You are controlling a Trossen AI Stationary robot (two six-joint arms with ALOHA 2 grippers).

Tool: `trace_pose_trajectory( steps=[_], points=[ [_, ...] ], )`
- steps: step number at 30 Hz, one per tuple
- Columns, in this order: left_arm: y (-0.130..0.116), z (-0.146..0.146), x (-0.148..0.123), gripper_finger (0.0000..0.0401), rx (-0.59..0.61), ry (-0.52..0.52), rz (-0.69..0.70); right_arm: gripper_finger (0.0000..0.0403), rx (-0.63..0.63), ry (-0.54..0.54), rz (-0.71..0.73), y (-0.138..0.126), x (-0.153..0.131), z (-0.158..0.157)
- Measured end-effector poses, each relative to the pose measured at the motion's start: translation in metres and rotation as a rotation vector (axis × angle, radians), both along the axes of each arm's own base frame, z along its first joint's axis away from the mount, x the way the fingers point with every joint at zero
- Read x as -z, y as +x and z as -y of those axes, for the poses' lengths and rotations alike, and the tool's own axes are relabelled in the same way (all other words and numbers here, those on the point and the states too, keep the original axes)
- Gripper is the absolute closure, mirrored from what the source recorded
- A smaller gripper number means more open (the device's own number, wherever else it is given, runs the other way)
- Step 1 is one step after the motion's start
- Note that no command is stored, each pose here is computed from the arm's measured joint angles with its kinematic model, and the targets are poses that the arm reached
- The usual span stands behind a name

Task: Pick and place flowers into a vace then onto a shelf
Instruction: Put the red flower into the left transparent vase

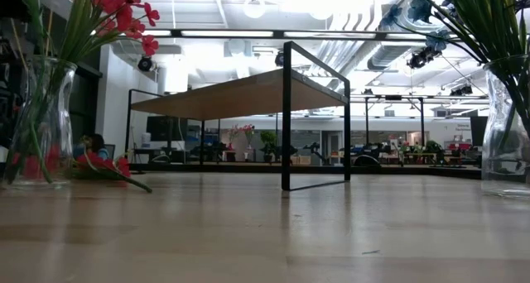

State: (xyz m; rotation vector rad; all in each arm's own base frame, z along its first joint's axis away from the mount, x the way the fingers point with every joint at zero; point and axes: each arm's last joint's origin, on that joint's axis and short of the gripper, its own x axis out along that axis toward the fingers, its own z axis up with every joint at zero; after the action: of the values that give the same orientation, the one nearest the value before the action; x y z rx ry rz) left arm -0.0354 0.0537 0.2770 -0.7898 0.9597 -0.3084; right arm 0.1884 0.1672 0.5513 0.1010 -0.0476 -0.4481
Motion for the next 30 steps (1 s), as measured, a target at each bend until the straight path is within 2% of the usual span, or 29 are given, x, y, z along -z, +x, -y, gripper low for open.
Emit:
trace_pose_trajectory(
  steps=[3,8,11,17,20,27,30],
  points=[
    [-0.001,0.001,0.000,0.0289,-0.008,-0.041,-0.047,0.0137,0.068,0.003,-0.023,-0.015,0.002,0.004],
    [-0.001,0.001,0.000,0.0289,-0.025,-0.073,-0.083,0.0137,0.213,-0.058,-0.064,-0.032,0.002,0.017],
    [-0.001,0.000,0.000,0.0289,-0.050,-0.072,-0.078,0.0137,0.218,-0.096,-0.088,-0.039,-0.002,0.024],
    [0.000,0.000,0.000,0.0289,-0.079,-0.083,-0.081,0.0137,0.238,-0.108,-0.097,-0.045,-0.007,0.039],
    [0.000,0.000,0.000,0.0289,-0.080,-0.083,-0.081,0.0137,0.159,-0.079,-0.075,-0.045,-0.008,0.038],
    [0.000,0.000,0.000,0.0289,-0.084,-0.079,-0.080,0.0137,-0.249,0.069,-0.028,-0.041,-0.005,0.027],
    [0.000,0.000,0.000,0.0289,-0.081,-0.076,-0.077,0.0137,-0.339,0.131,-0.061,-0.041,0.002,0.025]
  ],
)
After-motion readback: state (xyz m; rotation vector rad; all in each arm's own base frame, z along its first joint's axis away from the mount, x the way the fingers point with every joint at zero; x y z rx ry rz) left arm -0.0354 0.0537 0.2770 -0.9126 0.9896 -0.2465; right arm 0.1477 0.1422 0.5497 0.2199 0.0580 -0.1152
